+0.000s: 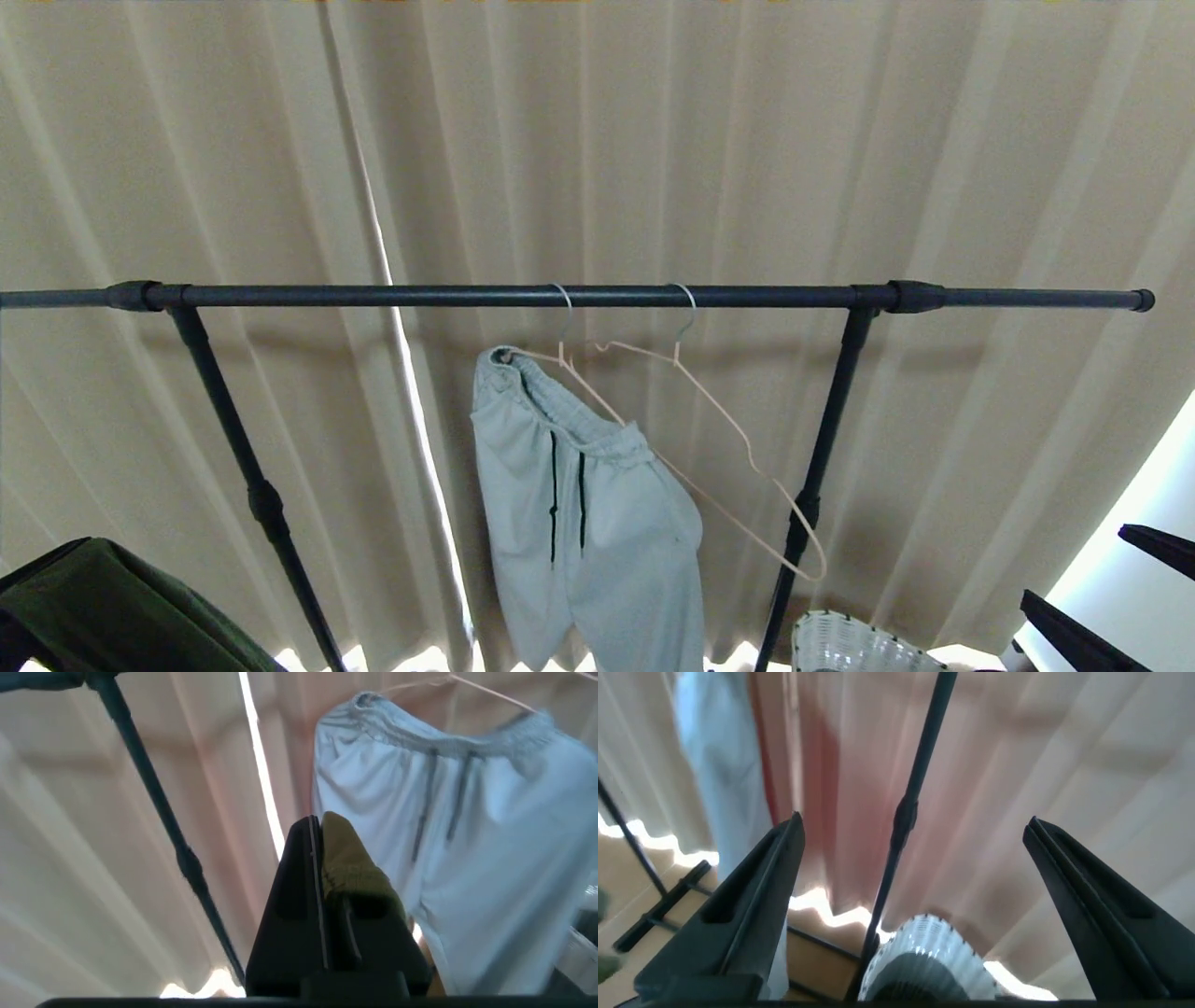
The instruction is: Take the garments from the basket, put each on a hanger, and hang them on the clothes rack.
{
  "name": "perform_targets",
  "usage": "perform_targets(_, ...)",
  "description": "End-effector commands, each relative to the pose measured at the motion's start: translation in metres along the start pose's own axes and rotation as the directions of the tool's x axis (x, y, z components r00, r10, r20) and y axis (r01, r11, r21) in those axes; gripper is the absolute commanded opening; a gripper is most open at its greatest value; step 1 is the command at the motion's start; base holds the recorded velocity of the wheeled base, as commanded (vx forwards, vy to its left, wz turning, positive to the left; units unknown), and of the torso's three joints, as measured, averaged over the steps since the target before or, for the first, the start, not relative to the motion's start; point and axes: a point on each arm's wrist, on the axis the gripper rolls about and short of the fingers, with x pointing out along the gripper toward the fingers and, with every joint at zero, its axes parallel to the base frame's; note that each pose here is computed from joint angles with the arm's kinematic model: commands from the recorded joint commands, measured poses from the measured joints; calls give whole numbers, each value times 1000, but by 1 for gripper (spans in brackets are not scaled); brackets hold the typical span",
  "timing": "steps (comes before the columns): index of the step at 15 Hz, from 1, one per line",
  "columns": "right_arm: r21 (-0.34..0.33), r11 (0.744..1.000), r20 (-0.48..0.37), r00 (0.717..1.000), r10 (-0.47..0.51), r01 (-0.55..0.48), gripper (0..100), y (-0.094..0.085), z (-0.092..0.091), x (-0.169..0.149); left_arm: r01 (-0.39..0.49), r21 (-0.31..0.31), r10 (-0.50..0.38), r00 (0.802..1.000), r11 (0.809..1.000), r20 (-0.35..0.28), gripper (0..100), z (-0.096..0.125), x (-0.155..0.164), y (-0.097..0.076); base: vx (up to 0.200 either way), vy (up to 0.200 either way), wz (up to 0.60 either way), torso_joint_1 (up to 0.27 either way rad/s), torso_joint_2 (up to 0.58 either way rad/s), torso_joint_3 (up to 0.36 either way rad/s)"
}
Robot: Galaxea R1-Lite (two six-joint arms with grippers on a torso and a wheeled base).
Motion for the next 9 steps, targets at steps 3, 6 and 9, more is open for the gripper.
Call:
perform_targets(3, 0, 1000, -9, 1000, 4, -4, 100, 0, -1, 1, 3, 7, -3, 1000, 1000, -14, 0, -5, 0, -1, 67, 0, 0, -1, 1, 2)
perform_targets(6, 0, 1000, -14, 1000, 4, -4, 100, 0, -2, 1, 4, 7, -4, 1000, 1000, -15, 0, -5, 0, -1, 0, 0, 0, 0, 0, 0)
perform_targets(9, 0, 1000, -11, 1000, 4, -4, 100, 0, -2, 0, 4, 16, -4, 1000, 1000, -17, 0, -5, 0, -1, 0, 133, 0, -3, 2, 2)
